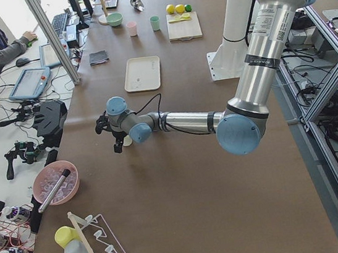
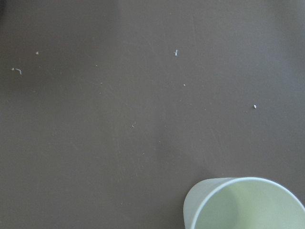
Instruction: Place all cups on tray
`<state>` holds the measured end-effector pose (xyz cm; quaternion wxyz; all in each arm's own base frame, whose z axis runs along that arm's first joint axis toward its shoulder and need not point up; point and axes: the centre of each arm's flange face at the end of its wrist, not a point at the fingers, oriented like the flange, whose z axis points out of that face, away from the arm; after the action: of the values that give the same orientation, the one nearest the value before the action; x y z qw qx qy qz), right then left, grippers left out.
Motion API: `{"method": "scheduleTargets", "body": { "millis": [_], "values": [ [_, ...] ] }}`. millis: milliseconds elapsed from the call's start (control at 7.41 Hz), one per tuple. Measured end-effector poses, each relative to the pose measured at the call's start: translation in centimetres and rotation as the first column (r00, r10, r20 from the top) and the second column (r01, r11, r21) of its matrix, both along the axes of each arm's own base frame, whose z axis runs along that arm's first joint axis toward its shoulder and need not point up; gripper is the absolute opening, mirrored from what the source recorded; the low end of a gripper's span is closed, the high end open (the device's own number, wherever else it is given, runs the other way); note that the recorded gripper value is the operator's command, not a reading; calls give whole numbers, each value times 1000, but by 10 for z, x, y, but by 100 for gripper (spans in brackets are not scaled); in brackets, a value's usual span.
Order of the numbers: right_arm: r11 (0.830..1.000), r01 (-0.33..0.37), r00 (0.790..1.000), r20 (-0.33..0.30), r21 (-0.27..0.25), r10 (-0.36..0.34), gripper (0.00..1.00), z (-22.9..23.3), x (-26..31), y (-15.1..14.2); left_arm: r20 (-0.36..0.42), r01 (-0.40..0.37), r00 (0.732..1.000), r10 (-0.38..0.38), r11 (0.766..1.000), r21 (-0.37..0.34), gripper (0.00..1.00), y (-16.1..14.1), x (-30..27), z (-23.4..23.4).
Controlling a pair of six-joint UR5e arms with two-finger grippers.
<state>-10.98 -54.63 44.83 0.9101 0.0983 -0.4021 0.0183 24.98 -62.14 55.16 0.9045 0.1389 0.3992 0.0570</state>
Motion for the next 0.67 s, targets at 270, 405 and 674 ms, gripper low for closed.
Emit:
{"method": "scheduleTargets", "body": {
  "millis": [270,405,674],
  "values": [
    [1000,-3,1000,-5,-2,3,100,2,1,1,9,-23,1000,23,1000,19,0,7,23,12],
    [1000,-3,1000,-7,-2,3,100,3,1,1,8,-31,1000,30,999,25,0,8,28,12],
    [1000,-4,1000,-7,-3,4,100,3,1,1,-7,-32,999,33,999,43,0,1,34,-4]
  ]
}}
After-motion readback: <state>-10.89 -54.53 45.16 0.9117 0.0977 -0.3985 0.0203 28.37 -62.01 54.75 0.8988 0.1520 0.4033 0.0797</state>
